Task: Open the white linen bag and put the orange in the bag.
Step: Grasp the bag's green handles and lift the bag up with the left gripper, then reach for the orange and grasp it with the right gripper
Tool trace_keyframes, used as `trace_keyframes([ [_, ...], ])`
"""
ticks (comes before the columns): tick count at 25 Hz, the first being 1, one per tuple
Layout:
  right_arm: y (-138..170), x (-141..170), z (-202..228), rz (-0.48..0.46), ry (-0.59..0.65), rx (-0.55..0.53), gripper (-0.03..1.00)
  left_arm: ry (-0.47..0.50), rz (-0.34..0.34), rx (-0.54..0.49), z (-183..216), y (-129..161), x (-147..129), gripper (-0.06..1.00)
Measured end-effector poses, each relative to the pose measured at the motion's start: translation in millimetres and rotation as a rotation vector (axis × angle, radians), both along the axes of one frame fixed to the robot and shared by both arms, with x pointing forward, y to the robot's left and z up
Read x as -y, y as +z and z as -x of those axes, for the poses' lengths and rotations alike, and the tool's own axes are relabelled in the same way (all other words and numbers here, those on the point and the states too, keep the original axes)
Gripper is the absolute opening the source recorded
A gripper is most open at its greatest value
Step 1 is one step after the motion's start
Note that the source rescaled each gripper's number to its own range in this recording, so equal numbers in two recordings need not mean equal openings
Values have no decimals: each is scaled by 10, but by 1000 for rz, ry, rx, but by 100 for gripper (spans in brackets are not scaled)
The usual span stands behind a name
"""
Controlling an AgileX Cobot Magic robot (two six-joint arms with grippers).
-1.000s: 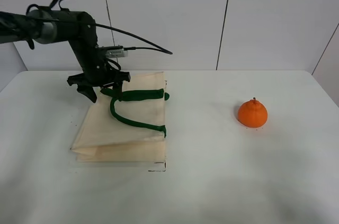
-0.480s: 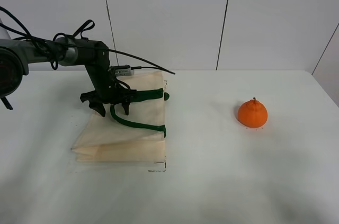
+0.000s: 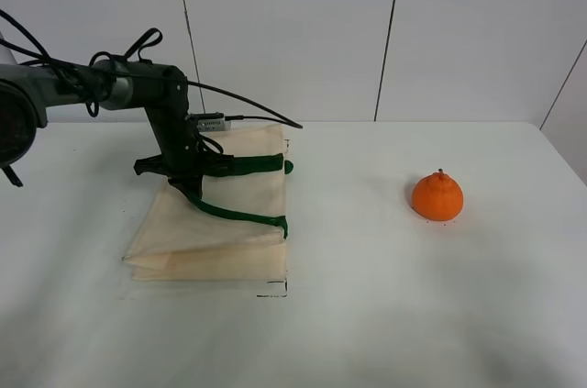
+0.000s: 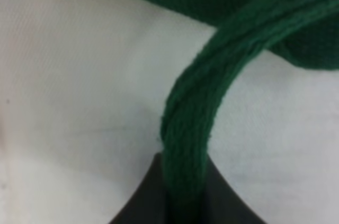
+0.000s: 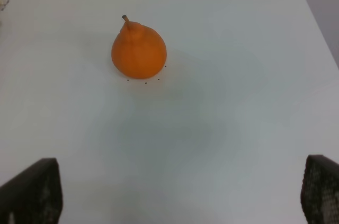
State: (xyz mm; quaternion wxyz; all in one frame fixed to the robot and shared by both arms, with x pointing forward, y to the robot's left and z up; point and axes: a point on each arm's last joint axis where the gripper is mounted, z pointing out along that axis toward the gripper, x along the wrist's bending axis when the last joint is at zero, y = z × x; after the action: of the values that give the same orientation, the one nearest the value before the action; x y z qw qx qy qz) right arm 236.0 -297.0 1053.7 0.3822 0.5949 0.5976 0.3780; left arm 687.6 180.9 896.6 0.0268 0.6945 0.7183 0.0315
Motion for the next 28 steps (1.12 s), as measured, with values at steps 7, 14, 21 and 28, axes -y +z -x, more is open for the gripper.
trace_keyframes([
  [7, 0, 0, 0, 0, 0, 0, 100, -27, 42, 199, 41, 1379, -18, 0],
  [14, 0, -1, 0, -1, 0, 0, 100, -70, 158, 463, 423, 2665, -69, 0],
  [21, 26, -4, -58, -7, 4, -29, 100, -102, 234, 547, 711, 3088, -89, 0],
  [28, 331, -34, -992, -40, 50, -212, 100, -105, 236, 548, 716, 3092, -83, 0],
])
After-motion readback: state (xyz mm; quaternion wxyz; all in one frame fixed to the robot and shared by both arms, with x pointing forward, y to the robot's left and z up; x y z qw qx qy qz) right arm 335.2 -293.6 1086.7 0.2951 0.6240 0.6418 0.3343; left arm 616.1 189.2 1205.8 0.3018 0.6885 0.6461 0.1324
